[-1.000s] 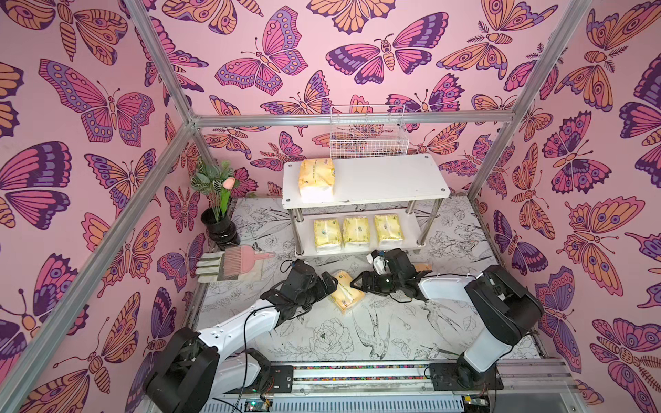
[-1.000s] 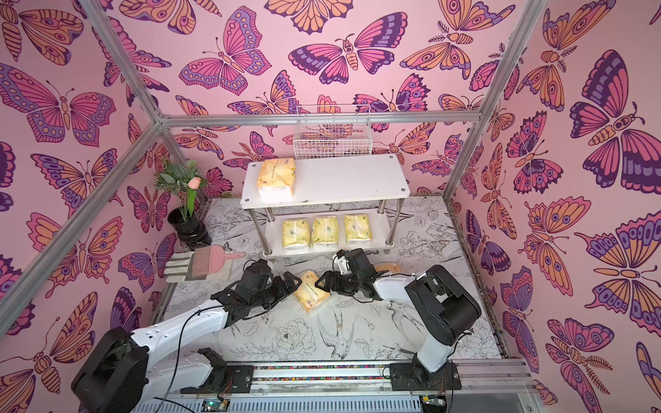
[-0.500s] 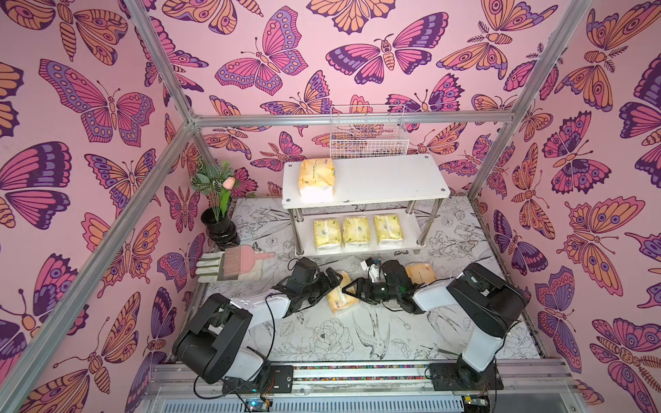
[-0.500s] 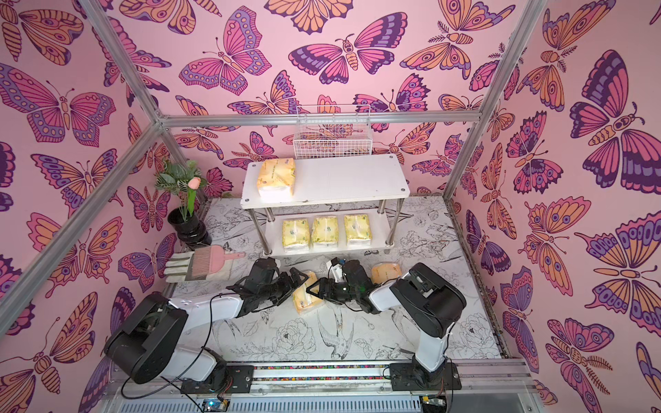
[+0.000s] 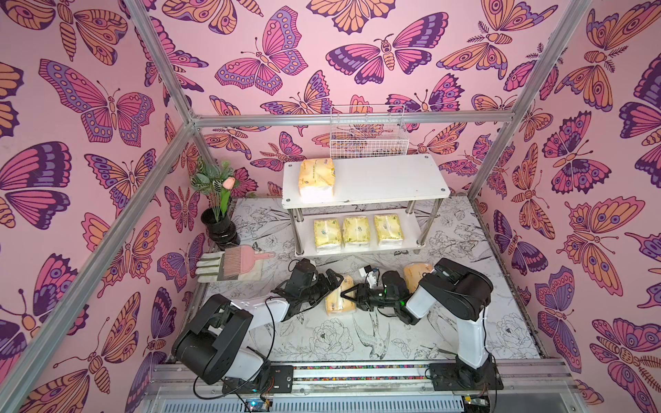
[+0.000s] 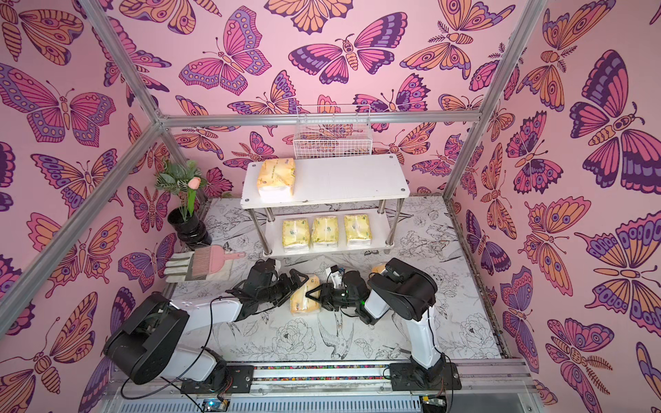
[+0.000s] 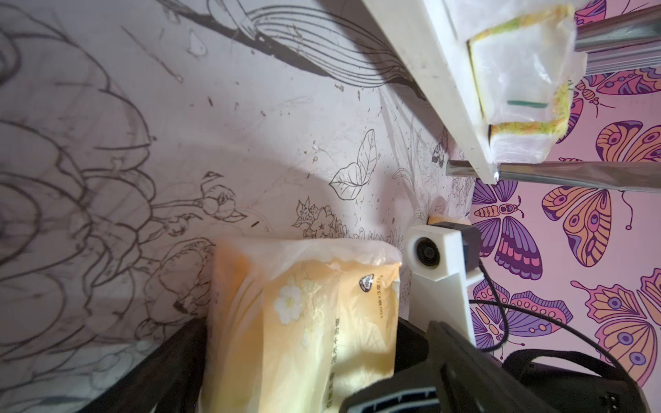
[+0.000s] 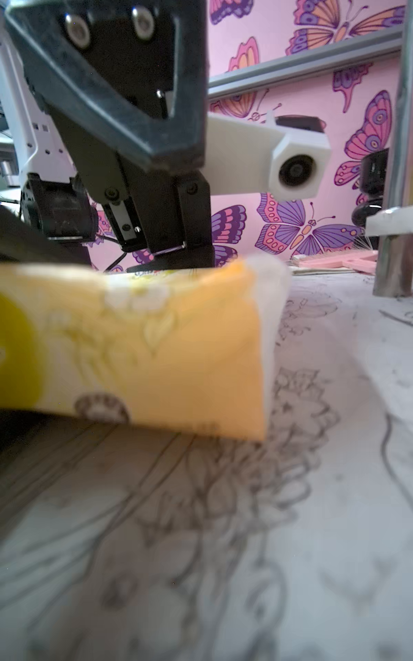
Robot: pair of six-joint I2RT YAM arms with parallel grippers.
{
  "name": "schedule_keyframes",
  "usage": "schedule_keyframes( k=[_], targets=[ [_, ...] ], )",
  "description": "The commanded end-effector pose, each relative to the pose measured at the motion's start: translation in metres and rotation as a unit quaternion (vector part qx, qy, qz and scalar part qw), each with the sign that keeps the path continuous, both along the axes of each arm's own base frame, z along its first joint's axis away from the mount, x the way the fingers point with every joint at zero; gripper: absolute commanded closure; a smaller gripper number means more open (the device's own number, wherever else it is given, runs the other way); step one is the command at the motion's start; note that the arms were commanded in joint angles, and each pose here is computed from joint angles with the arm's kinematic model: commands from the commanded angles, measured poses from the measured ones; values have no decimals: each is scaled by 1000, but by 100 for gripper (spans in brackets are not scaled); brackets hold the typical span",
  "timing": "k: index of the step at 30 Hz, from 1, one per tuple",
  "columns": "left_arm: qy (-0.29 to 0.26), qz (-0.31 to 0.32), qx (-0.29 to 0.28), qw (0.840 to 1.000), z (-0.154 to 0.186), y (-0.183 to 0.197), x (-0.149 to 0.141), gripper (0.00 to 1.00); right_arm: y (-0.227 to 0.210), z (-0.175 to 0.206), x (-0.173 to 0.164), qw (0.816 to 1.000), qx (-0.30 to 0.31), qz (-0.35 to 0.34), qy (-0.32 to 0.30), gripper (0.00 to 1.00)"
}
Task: Place the tissue boxes on the shelf by color
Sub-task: Pick up the box of tissues from the center of the board.
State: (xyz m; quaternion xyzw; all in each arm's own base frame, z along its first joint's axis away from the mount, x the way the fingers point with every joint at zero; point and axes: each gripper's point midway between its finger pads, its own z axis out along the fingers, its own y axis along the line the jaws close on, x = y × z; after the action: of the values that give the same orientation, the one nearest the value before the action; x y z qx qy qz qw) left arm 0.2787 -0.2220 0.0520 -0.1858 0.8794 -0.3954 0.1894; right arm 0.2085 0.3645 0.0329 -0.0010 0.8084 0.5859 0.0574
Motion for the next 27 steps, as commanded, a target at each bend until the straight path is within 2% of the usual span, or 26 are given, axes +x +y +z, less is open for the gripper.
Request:
schedule_keyframes(
  k=[1, 4, 6, 8, 13, 18, 22, 27],
  targets=[
    [10, -10, 1, 1000, 2, 4, -12, 0, 0, 23, -4, 1000, 12, 3, -14, 72],
    [-14, -17, 1, 1000, 25, 3, -10, 0, -3, 43, -6, 999, 23, 6, -23, 86],
    [-41, -25, 6, 999, 53, 5, -10, 0, -6, 61, -9, 999, 29, 7, -33, 93],
    [-63, -32, 25, 997, 77, 11, -12, 0, -9, 79, -12, 999, 27, 11, -43, 97],
    [-124, -48, 82, 988, 143, 32, -24, 0, -24, 132, -24, 995, -4, 30, -97, 99],
    [-192, -39, 145, 970, 206, 60, -32, 0, -49, 194, -22, 990, -16, 20, -138, 100],
    [-222, -40, 192, 955, 243, 74, -32, 0, -67, 252, -11, 983, -4, -4, -181, 100],
    [-252, -49, 211, 943, 275, 75, -27, 0, -81, 320, 6, 974, 4, -16, -226, 100]
  ],
)
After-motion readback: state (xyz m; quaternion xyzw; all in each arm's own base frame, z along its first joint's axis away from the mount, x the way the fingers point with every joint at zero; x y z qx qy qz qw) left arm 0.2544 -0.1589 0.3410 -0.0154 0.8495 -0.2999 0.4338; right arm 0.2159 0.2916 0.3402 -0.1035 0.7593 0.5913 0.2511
